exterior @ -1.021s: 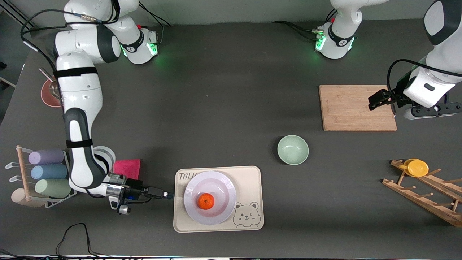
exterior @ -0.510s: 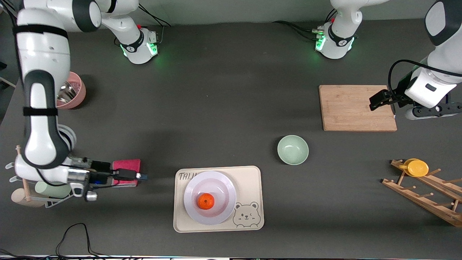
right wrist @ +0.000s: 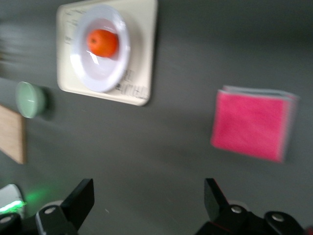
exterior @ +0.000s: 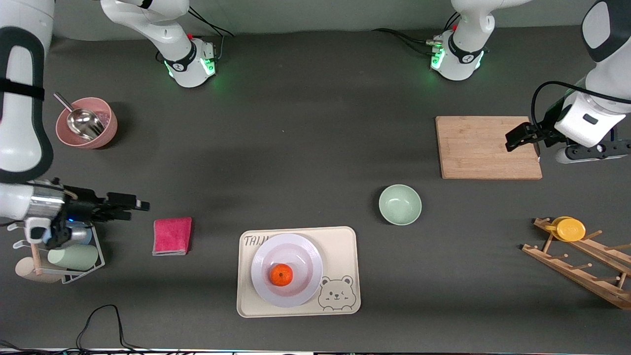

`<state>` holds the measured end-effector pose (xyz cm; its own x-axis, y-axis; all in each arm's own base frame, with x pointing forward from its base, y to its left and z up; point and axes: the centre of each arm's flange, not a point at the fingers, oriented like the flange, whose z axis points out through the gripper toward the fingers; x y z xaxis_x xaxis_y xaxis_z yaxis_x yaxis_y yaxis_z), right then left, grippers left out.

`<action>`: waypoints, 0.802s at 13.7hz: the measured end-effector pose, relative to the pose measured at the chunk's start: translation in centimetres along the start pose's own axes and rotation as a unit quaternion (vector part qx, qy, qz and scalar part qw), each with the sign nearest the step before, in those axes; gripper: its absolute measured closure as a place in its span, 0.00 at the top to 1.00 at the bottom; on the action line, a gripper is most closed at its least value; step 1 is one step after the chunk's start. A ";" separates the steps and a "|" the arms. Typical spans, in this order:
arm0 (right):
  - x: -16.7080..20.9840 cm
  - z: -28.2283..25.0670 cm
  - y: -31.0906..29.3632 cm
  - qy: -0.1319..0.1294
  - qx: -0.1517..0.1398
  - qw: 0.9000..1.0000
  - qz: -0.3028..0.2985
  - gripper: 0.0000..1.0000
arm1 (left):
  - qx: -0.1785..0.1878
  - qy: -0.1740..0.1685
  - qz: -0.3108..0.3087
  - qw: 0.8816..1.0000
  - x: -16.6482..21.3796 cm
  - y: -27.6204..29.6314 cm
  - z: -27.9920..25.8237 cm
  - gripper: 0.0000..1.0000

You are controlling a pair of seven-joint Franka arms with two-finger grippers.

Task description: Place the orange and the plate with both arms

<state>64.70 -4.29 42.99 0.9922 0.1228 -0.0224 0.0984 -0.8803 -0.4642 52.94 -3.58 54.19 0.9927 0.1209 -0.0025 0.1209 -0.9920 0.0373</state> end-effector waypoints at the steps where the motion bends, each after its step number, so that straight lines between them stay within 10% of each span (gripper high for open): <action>1: -0.9 -1.8 -0.4 -0.006 -0.027 1.000 0.012 1.00 | -0.002 0.008 -0.006 1.000 0.3 -0.6 -0.2 1.00; 11: -7.2 -13.8 -8.0 -0.002 -0.181 0.981 0.075 1.00 | 0.000 -0.015 -0.026 1.000 0.2 -4.1 0.0 1.00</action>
<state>57.87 -4.46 59.07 0.9973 -0.0189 -0.0704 -0.0267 -0.9935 -0.1110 52.66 0.54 54.00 0.9845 0.1717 -0.0352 0.1730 -0.9842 0.0367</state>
